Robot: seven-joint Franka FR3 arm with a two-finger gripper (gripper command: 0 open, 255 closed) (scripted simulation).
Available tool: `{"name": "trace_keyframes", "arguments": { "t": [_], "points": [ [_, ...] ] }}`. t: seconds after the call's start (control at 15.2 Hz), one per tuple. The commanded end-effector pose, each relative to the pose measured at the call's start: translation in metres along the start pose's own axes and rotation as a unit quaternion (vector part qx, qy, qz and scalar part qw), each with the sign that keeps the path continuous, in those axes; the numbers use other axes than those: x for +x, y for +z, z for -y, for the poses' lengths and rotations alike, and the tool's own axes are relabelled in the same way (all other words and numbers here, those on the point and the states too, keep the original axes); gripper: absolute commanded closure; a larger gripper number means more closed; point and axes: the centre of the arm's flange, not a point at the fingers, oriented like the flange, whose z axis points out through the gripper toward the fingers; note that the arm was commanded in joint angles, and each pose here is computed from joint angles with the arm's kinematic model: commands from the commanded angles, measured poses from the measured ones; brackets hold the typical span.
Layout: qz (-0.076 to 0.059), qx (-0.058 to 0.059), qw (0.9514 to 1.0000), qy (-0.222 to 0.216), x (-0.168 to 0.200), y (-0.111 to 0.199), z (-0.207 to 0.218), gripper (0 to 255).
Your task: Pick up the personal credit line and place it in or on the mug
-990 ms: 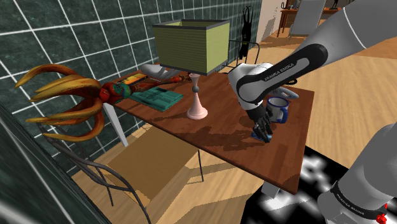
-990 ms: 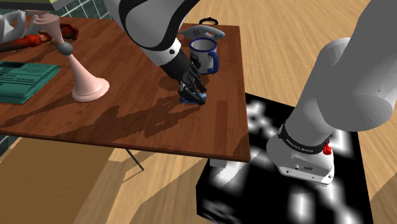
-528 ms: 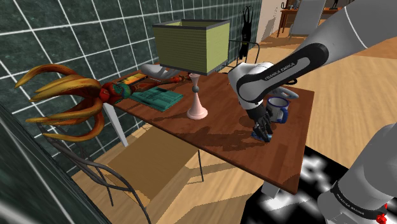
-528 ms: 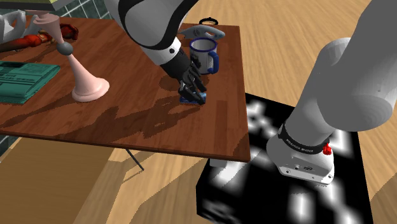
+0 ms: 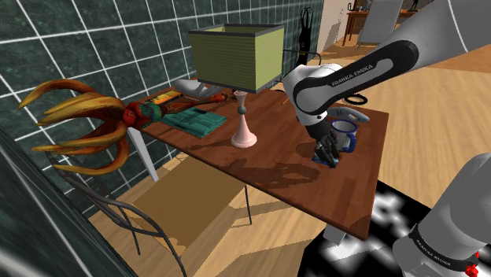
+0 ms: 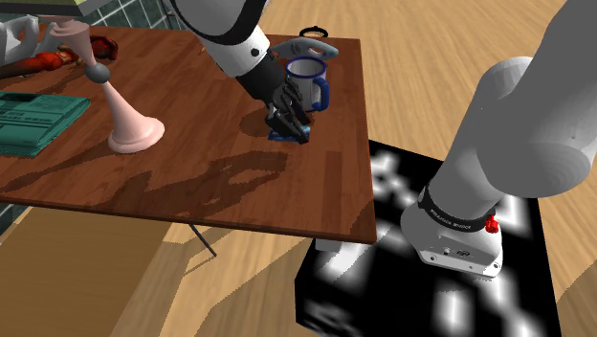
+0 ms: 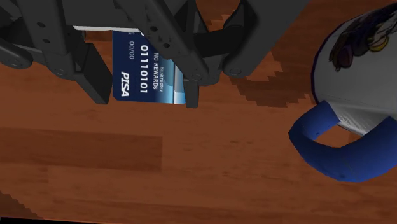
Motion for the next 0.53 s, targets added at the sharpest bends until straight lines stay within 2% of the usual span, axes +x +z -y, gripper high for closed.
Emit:
{"name": "trace_keyframes", "arguments": {
  "t": [0.0, 0.46],
  "points": [
    [0.000, 0.000, 1.0000, 0.000, -0.007, -0.009, 0.001, 255],
    [0.000, 0.000, 1.0000, 0.000, -0.028, -0.040, 0.001, 255]
  ]
}}
